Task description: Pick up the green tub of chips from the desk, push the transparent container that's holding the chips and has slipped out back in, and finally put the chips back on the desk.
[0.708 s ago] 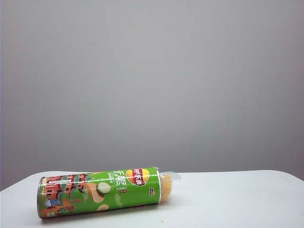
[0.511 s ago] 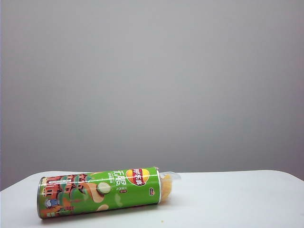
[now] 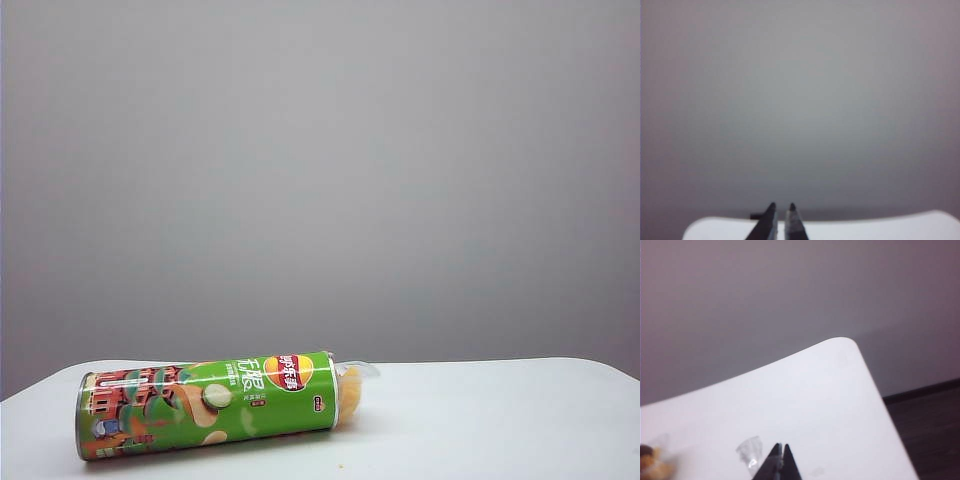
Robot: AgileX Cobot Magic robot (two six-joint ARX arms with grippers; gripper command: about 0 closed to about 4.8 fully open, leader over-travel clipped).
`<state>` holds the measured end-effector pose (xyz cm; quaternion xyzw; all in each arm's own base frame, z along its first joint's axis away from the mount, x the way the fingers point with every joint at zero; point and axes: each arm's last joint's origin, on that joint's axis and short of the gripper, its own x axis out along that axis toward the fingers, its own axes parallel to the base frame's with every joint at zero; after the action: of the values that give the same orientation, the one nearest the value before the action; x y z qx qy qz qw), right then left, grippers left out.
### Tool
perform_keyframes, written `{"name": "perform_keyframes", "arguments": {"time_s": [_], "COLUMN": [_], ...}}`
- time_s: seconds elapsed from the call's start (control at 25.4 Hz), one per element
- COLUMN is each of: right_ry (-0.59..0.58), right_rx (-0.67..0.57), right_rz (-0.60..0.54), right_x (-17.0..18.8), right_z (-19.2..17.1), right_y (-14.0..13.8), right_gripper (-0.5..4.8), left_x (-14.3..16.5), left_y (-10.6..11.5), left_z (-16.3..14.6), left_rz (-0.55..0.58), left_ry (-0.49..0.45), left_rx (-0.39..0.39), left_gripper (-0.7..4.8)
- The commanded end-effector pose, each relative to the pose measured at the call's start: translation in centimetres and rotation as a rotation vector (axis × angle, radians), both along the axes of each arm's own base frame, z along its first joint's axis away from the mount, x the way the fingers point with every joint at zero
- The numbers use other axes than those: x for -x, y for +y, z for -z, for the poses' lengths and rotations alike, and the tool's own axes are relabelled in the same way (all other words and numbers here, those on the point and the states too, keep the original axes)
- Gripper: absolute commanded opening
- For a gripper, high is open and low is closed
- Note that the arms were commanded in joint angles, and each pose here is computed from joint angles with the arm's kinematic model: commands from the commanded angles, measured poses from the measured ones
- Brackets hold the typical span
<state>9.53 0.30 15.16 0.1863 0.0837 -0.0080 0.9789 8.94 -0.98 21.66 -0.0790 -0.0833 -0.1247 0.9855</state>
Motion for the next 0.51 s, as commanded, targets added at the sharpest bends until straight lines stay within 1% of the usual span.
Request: {"name": "perform_keyframes", "arguments": {"time_s": [0.04, 0.08, 0.12, 0.2, 0.24, 0.31, 0.35, 0.39, 0.51], "right_ry": [-0.098, -0.118, -0.139, -0.165, -0.177, -0.187, -0.179, -0.15, -0.089], "right_rx": [-0.035, -0.034, -0.033, -0.031, -0.031, -0.031, -0.031, -0.029, -0.032], "right_rz": [-0.003, 0.01, 0.037, 0.071, 0.088, 0.092, 0.092, 0.081, 0.018], "right_x": [0.4, 0.5, 0.7, 0.8, 0.8, 0.6, 0.4, -0.2, -1.5], "right_z": [-2.7, -3.3, -4.2, -5.4, -6.1, -7.3, -7.7, -8.6, -9.5], "right_y": [0.0, 0.0, -0.1, -0.2, -0.3, -0.3, -0.3, -0.2, 0.0], "right_gripper": [-0.02, -0.02, -0.02, -0.03, -0.03, -0.03, -0.03, -0.03, -0.03], "left_x": [-0.6, -0.9, -1.6, -3.0, -4.0, -6.1, -7.1, -9.0, -12.1], "left_y": [0.0, 0.0, -0.1, -0.3, -0.4, -0.6, -0.7, -0.9, -1.3], "left_z": [-2.5, -3.3, -4.3, -5.8, -6.7, -8.0, -8.5, -9.3, -10.2], "left_rz": [-0.014, -0.017, -0.016, 0.006, 0.025, 0.069, 0.093, 0.143, 0.248], "left_ry": [0.008, 0.016, 0.028, 0.047, 0.056, 0.077, 0.084, 0.109, 0.165], "left_rx": [-0.047, -0.072, -0.117, -0.215, -0.278, -0.369, -0.406, -0.466, -0.575], "left_gripper": [0.3, 0.3, 0.3, 0.31, 0.39, 0.91, 1.0, 1.0, 1.0]}}
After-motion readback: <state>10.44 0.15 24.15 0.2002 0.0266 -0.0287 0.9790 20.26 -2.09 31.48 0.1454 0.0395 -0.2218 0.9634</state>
